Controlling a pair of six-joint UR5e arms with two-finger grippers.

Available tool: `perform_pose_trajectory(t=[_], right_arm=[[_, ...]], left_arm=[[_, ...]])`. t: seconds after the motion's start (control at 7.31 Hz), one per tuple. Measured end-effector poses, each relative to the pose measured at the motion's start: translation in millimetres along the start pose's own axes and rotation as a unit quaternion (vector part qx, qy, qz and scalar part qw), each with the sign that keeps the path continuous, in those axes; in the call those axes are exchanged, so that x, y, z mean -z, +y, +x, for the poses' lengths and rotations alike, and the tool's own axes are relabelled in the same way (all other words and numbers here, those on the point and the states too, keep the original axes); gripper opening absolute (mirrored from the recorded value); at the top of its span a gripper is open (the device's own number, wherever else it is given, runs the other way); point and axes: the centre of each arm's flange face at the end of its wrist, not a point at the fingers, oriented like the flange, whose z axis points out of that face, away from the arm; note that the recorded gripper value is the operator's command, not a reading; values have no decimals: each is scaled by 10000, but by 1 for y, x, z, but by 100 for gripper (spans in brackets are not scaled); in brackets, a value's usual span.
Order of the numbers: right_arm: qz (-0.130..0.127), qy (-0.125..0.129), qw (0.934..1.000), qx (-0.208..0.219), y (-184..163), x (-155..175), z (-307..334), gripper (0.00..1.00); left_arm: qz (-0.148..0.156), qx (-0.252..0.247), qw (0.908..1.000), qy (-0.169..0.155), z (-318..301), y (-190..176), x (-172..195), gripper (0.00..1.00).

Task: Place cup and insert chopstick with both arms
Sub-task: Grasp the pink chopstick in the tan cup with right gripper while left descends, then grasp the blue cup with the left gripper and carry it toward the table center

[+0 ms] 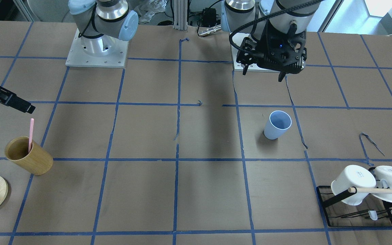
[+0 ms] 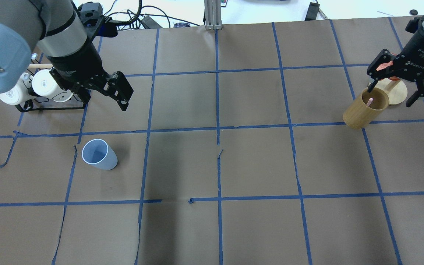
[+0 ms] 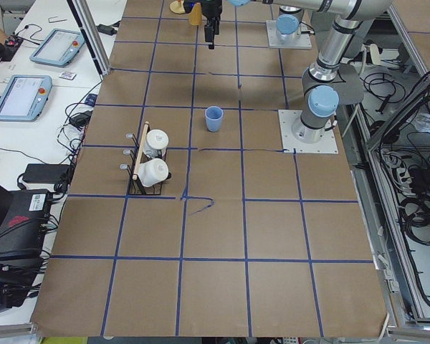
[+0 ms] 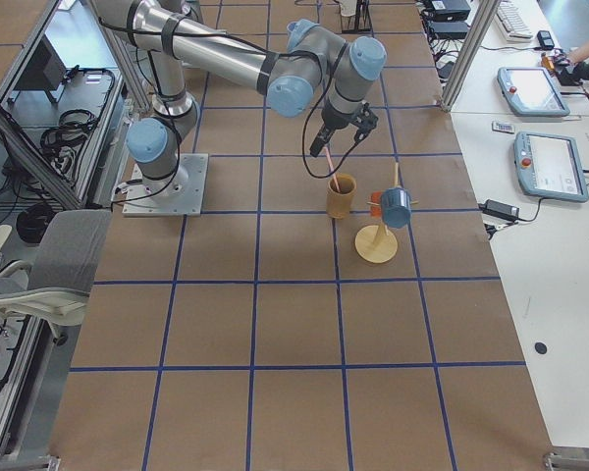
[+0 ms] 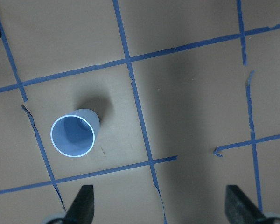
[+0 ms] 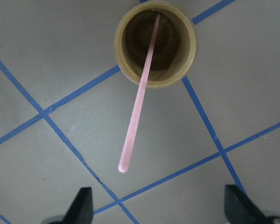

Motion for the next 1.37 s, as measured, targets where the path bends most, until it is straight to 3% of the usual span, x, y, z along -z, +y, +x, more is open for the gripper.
perform_pose_trajectory(t=[0.14, 0.41, 0.55, 0.68, 0.82, 0.96, 1.09, 1.37], right_arm=[[-9, -66, 9999, -94, -12, -10, -3, 100], [-71, -264, 9990, -363, -29, -27, -9, 84], [-133, -342, 9982, -476, -31, -33, -11, 66], [-188, -422, 9974, -546, -32, -38, -13, 54], [-222, -463, 9969, -598, -32, -40, -14, 45], [-236, -477, 9966, -622, -32, -40, -14, 42], [-240, -477, 9966, -629, -32, -40, -14, 39], [-253, -465, 9966, -637, -32, -40, -14, 37]], left_arm=[[85, 9, 10000, -19, -22, -1, -43, 100], [199, 88, 9998, -40, -51, 10, -114, 100], [136, 116, 9998, -18, -54, 17, -141, 95], [94, 129, 9999, -20, -54, 23, -160, 75], [51, 125, 9999, -20, -53, 27, -171, 63], [-2, 128, 9999, -3, -53, 30, -179, 23], [-67, 130, 9999, 26, -53, 33, -187, 0], [-133, 128, 9998, 55, -54, 32, -195, 0]])
